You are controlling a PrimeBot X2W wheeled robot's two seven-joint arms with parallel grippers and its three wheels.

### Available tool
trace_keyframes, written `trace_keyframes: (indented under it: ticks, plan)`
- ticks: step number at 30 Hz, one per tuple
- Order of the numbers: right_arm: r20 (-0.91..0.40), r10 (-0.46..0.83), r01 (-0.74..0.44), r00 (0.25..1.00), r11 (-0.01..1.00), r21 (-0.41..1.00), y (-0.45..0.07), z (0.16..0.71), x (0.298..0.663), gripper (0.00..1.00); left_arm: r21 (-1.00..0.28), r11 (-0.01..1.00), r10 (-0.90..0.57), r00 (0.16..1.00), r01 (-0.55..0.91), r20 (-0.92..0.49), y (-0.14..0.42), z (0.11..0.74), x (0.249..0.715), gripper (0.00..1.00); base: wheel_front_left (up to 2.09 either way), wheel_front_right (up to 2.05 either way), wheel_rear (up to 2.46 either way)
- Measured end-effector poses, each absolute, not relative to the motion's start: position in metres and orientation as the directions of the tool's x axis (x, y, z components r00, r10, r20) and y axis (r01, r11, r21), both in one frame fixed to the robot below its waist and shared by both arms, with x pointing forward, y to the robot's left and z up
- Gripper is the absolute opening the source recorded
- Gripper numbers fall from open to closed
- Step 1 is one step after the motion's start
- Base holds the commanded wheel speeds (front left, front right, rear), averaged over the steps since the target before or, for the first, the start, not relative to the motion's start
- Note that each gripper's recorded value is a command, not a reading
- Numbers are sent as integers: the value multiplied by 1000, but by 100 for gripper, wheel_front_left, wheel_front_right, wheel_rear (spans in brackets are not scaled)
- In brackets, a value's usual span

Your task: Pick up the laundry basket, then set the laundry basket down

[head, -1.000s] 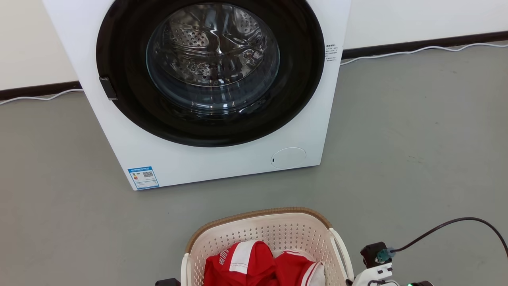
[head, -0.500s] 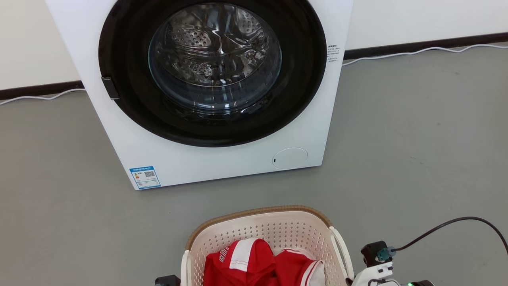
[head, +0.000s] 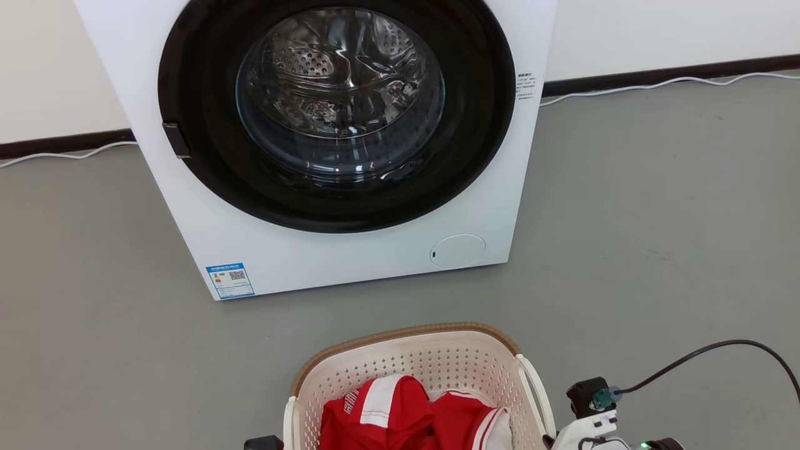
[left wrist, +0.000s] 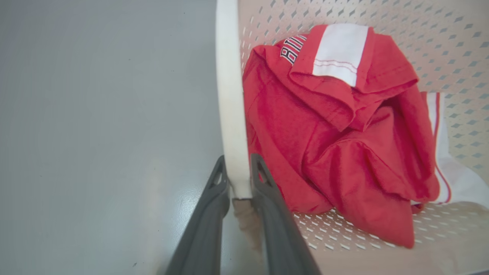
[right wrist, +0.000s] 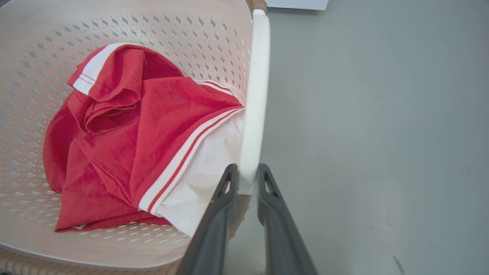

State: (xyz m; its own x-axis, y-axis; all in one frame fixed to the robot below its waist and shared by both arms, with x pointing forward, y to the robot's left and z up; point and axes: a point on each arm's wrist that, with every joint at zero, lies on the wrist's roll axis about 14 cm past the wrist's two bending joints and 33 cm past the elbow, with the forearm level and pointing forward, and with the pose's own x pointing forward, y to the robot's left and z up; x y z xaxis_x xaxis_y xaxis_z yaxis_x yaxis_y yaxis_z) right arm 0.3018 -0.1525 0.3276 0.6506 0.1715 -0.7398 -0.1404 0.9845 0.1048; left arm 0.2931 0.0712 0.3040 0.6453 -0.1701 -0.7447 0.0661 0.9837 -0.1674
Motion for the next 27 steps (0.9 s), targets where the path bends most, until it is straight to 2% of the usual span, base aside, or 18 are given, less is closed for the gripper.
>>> trace_keyframes:
  ticks: [12,22,27]
  plan:
    - [-746,177,-142,642,984,111,-151,324,303,0,-158,986,-159,638,59,-753,75,300,293,0,0,0,0]
    - [-766,185,-141,616,982,124,-148,312,306,0,-150,987,-153,645,61,-749,77,298,315,0,0,0,0]
    - [-749,191,-146,634,981,126,-146,312,330,0,-145,987,-151,658,63,-738,77,297,341,0,0,0,0]
